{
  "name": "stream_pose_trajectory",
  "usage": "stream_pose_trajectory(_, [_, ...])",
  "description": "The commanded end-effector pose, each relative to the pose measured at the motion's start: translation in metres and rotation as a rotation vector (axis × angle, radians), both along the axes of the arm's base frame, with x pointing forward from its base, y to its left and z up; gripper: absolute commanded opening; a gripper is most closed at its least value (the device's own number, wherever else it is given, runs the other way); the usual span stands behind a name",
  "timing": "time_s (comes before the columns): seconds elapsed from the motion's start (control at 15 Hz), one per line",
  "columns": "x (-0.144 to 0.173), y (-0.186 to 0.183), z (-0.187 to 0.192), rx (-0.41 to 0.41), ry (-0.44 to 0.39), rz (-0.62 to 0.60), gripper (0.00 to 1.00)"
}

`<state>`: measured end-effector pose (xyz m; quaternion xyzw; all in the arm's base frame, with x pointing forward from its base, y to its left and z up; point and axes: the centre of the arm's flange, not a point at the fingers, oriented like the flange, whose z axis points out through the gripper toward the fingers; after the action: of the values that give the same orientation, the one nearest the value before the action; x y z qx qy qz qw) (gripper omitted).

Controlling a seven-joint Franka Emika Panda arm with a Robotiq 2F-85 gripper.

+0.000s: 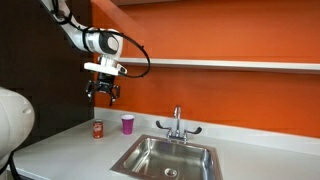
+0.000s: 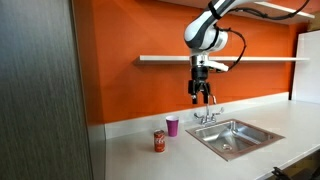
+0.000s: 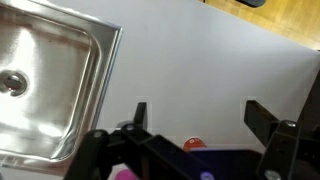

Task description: Put the can on the shelf

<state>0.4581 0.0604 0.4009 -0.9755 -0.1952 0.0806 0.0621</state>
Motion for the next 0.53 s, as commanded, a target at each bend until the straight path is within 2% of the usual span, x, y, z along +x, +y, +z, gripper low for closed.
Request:
stream_pose_trajectory(0.0, [0.013,0.006,-0.025,-0.001,-0.015,0.013,1.00])
stream_pose_trajectory(0.47, [0.028,0.020,-0.064,-0.008,-0.054,0.028,1.00])
